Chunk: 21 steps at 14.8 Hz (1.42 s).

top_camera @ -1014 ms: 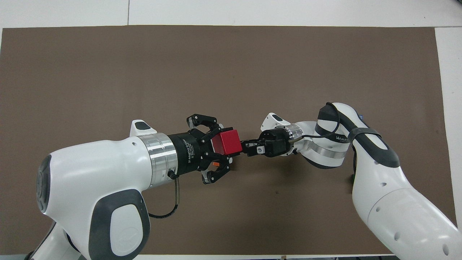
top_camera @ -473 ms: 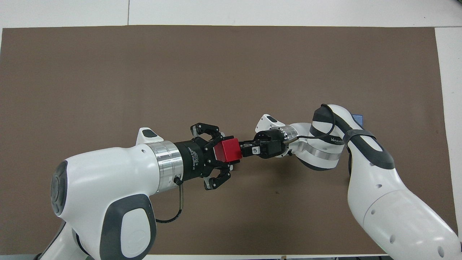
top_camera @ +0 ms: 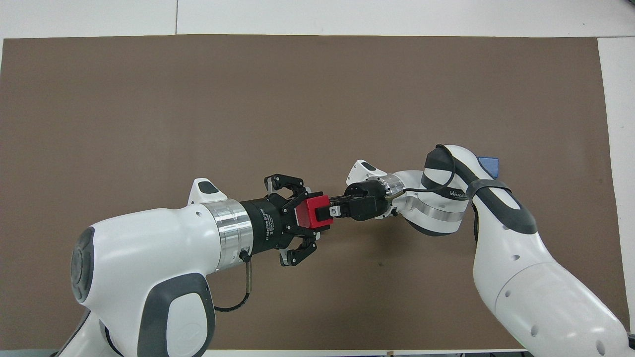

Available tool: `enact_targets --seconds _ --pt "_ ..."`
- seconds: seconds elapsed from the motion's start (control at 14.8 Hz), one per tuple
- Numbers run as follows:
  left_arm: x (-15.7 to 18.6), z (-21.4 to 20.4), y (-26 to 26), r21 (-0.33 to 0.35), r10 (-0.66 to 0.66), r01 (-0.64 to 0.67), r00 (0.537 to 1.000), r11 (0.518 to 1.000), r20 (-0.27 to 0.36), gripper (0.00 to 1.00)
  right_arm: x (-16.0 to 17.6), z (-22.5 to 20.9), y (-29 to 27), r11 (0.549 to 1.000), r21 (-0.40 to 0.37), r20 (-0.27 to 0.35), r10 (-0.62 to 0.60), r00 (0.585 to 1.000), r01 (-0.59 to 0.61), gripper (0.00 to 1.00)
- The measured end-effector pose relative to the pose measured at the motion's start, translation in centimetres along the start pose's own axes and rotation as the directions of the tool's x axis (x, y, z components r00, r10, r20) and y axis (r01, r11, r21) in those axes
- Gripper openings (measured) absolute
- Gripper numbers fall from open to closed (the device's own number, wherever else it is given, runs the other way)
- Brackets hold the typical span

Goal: Transfer red block to right arm and stack on blue block
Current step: 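Open the left gripper while the right gripper pulls the red block away, then carry the red block with the right gripper over the blue block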

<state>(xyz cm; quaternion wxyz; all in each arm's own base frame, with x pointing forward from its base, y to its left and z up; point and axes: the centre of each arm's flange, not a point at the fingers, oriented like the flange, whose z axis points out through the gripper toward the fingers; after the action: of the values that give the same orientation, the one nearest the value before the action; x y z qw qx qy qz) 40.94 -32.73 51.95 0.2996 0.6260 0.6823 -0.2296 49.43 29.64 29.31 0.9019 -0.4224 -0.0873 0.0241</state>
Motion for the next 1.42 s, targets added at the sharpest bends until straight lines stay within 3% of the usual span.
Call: enact_targets --seconds 0.27,0.34,0.61,0.74,0.95,1.08,1.22,1.29,1.42 --pt "0.1 -0.1 -0.1 0.000 0.016 -0.016 1.000 1.000 -0.001 0.55 0.0 0.1 0.1 1.000 0.000 0.001 0.001 1.000 -0.001 0.58" --pt "0.1 -0.1 -0.1 0.002 0.017 -0.017 1.000 1.000 -0.001 0.59 0.0 0.0 0.0 1.000 -0.002 0.000 0.000 1.000 0.000 0.58" --pt "0.3 -1.8 0.2 0.043 0.011 -0.011 1.000 0.999 0.002 1.00 0.9 -0.2 -0.4 0.998 -0.056 -0.020 -0.003 1.000 0.002 0.55" --pt "0.8 -4.4 1.6 0.049 0.053 -0.053 0.999 0.997 0.006 1.00 1.8 0.2 -1.4 0.992 -0.129 -0.037 0.008 0.999 -0.013 0.55" --pt "1.7 -6.6 3.2 0.023 0.122 -0.123 0.992 0.992 0.009 1.00 3.5 0.9 -4.8 0.954 -0.297 -0.041 0.026 0.999 -0.037 0.55" --pt "2.8 -7.7 4.3 -0.003 0.165 -0.165 0.986 0.986 0.003 1.00 4.4 0.7 -8.1 0.902 -0.430 -0.022 0.037 0.999 -0.043 0.55" --pt "4.6 -9.1 5.9 -0.038 0.213 -0.213 0.977 0.976 -0.013 1.00 5.0 -0.2 -11.7 0.814 -0.578 -0.002 0.068 0.998 -0.057 0.55" --pt "5.7 -9.9 6.8 -0.052 0.247 -0.249 0.968 0.967 -0.041 1.00 5.3 -0.5 -13.7 0.756 -0.651 0.006 0.087 0.996 -0.062 0.55" --pt "8.1 -11.4 8.3 -0.050 0.340 -0.351 0.928 0.935 -0.154 1.00 5.5 -0.9 -17.3 0.643 -0.764 0.020 0.112 0.993 -0.057 0.55"
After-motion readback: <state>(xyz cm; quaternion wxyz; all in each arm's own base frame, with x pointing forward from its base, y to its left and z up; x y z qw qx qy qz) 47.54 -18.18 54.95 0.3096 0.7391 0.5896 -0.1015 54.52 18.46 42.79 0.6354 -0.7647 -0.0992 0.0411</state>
